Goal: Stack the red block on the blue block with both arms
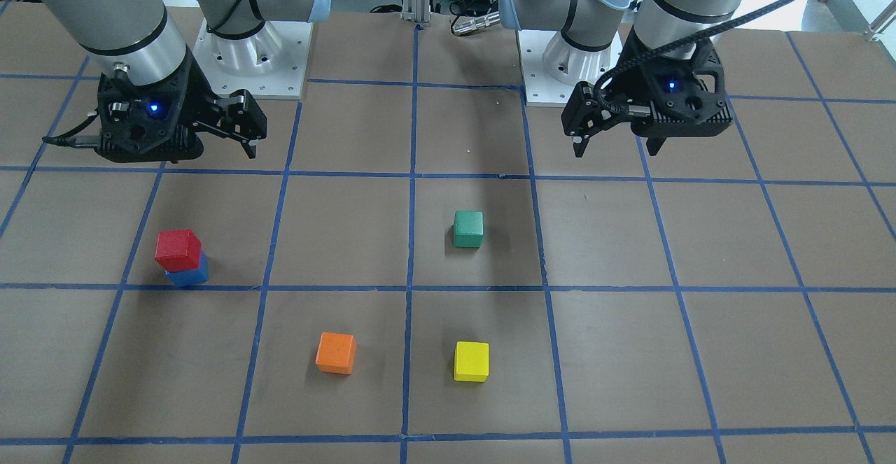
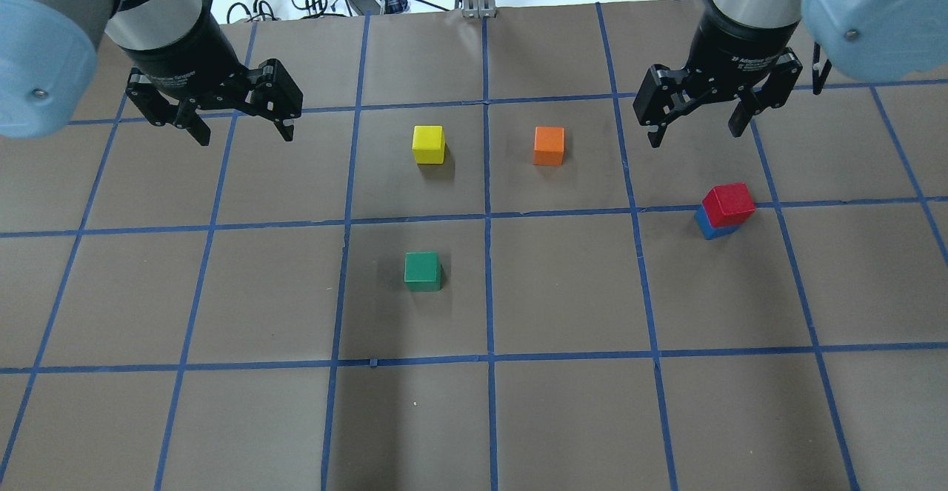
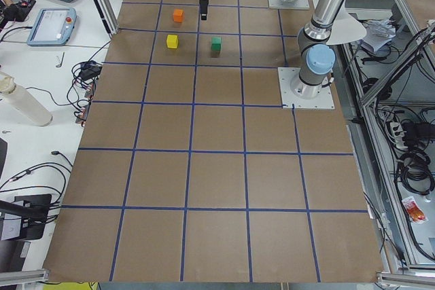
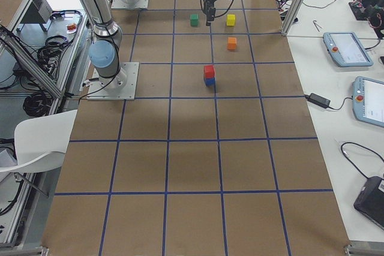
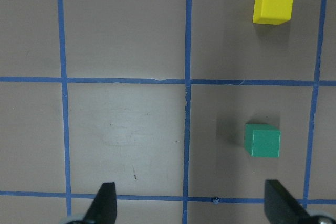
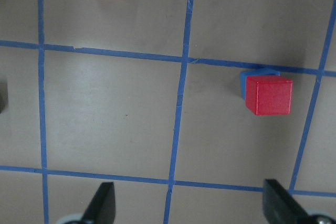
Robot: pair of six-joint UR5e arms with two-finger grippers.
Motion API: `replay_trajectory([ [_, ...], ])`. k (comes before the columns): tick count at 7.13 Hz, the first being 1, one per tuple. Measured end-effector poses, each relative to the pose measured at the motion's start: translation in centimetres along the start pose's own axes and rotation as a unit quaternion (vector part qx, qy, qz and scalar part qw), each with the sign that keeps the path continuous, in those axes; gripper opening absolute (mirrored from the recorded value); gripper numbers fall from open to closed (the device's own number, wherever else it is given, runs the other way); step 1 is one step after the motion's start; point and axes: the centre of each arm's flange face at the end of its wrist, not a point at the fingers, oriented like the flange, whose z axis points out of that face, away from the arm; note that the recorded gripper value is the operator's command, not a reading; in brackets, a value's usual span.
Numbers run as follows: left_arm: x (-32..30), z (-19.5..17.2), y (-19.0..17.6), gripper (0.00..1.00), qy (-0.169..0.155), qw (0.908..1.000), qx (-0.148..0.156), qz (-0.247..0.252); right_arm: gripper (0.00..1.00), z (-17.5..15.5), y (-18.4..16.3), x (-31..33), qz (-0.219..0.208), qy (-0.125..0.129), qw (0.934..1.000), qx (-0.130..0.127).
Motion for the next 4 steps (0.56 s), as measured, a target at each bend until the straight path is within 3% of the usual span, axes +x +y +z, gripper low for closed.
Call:
replay_trajectory([
  [4, 0.0, 0.0, 0.0, 1.00, 0.000, 1.0000, 0.000, 0.000, 1.00, 1.1, 2.3, -0.1, 0.033, 0.001, 0.9994, -0.009],
])
